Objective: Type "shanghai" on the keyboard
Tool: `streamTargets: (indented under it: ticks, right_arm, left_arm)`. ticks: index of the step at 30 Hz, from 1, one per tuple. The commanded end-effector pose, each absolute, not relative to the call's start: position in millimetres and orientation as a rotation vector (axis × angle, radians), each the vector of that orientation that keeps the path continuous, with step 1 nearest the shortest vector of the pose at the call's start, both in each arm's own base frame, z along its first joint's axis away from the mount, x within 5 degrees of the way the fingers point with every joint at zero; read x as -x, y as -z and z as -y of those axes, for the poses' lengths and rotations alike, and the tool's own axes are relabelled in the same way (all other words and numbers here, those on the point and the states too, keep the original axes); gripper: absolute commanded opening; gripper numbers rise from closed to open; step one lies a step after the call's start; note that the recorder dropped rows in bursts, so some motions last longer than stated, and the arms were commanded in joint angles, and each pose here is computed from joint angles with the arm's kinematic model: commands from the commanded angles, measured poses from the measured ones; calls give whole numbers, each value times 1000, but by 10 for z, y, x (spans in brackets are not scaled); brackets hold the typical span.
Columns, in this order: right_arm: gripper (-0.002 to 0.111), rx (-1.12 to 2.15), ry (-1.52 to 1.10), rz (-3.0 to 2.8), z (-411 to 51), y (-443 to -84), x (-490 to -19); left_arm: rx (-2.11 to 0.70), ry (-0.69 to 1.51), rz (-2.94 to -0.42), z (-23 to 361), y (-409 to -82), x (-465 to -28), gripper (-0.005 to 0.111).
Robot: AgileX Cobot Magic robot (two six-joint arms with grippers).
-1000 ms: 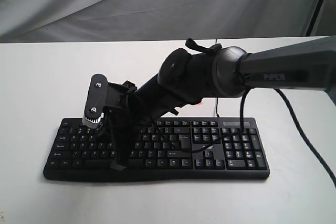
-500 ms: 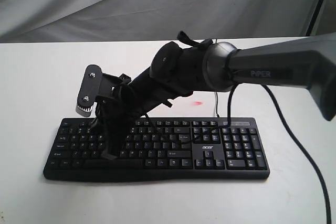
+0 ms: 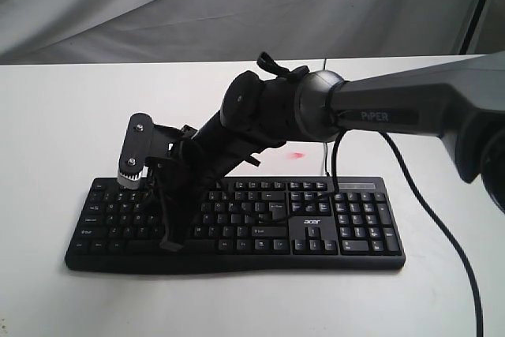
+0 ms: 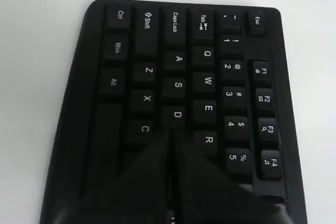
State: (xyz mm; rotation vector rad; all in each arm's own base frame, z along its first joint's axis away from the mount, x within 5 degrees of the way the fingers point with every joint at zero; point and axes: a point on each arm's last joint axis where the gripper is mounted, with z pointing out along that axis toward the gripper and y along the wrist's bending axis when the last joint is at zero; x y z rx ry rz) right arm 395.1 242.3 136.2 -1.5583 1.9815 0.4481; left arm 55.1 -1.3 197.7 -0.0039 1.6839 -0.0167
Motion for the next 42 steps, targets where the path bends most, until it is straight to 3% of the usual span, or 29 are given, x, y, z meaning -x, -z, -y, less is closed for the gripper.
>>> streamTargets:
  ticks: [1,42]
  right_arm:
    - [0,1563,-438,-1980,-2400,-1375,-3971]
    - [0,1576,-401,-2005,-2358,-1249,-4005]
  left_arm:
    - [4,24,-1685,16,-1975,-554,1]
    - [4,24,-1685,16,-1975,-554,1]
